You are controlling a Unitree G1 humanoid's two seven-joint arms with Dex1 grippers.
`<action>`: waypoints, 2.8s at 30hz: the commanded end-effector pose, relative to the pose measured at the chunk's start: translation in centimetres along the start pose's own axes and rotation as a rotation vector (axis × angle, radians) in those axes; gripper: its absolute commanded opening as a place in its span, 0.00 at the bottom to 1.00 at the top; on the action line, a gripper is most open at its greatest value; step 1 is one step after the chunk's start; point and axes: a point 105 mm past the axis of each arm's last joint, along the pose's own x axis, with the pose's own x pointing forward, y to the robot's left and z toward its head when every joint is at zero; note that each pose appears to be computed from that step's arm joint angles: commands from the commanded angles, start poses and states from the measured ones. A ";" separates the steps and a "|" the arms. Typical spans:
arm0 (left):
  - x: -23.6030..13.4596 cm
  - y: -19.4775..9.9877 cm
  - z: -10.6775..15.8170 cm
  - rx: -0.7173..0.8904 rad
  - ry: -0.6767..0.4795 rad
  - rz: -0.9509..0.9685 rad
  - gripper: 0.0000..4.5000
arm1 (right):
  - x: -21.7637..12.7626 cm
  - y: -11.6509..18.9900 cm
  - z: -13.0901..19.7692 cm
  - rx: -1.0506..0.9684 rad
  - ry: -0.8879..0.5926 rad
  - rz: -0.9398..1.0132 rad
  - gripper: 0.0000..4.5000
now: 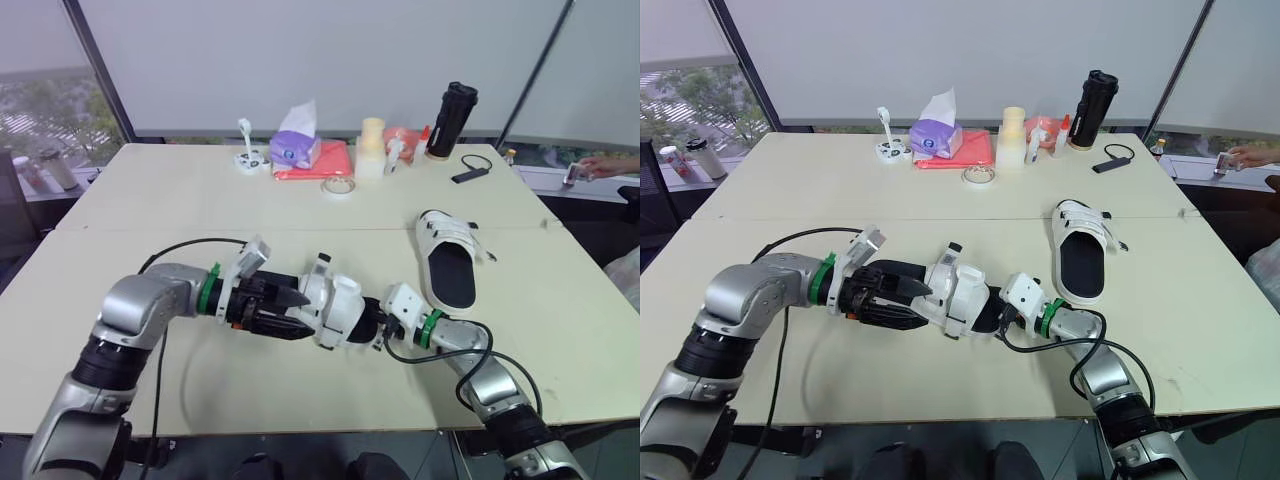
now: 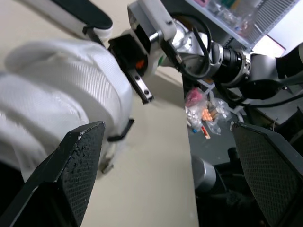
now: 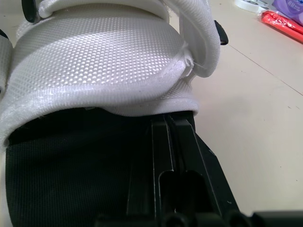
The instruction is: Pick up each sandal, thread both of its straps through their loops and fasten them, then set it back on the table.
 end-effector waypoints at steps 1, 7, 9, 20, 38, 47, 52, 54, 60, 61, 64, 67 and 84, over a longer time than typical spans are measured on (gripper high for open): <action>0.6 -0.3 -1.6 0.037 0.035 0.051 0.98 | -0.3 2.0 -4.0 0.070 0.145 0.068 0.00; 2.8 2.3 -3.4 0.092 0.029 0.144 0.98 | 0.0 1.8 -3.8 0.065 0.142 0.077 0.00; 3.0 2.5 -3.6 0.109 0.043 0.139 0.98 | -0.1 1.7 -3.8 0.062 0.145 0.081 0.00; 4.5 2.4 -3.6 0.088 0.064 0.030 0.98 | -0.8 1.5 -4.1 0.065 0.157 0.062 0.00; 6.0 2.9 -3.5 0.056 0.068 -0.005 0.14 | -0.9 1.6 -4.1 0.070 0.158 0.046 0.00; 4.3 0.9 -6.1 -0.060 0.138 -0.069 0.01 | -0.8 1.8 -4.4 0.063 0.166 0.053 0.00; 3.5 -1.1 -8.5 -0.099 0.218 -0.135 0.01 | -0.7 1.8 -4.3 0.069 0.162 0.051 0.00; 3.4 -1.5 -8.8 -0.101 0.230 -0.147 0.01 | -0.7 1.8 -4.3 0.071 0.163 0.052 0.00; 3.3 -2.0 -9.1 -0.098 0.242 -0.160 0.01 | -0.9 1.6 -4.5 0.074 0.172 0.051 0.00; 3.3 -2.0 -9.1 -0.097 0.241 -0.160 0.01 | -0.9 1.6 -4.5 0.074 0.173 0.050 0.00; 3.3 -2.2 -8.8 -0.099 0.237 -0.168 0.01 | -0.8 1.4 -4.4 0.074 0.171 0.047 0.00; 3.2 -2.6 -8.5 -0.094 0.231 -0.182 0.01 | -0.8 1.4 -4.5 0.071 0.171 0.047 0.00; 3.5 -2.0 3.8 -0.054 -0.157 -0.176 0.01 | -0.4 1.3 -4.5 0.074 0.169 0.045 0.00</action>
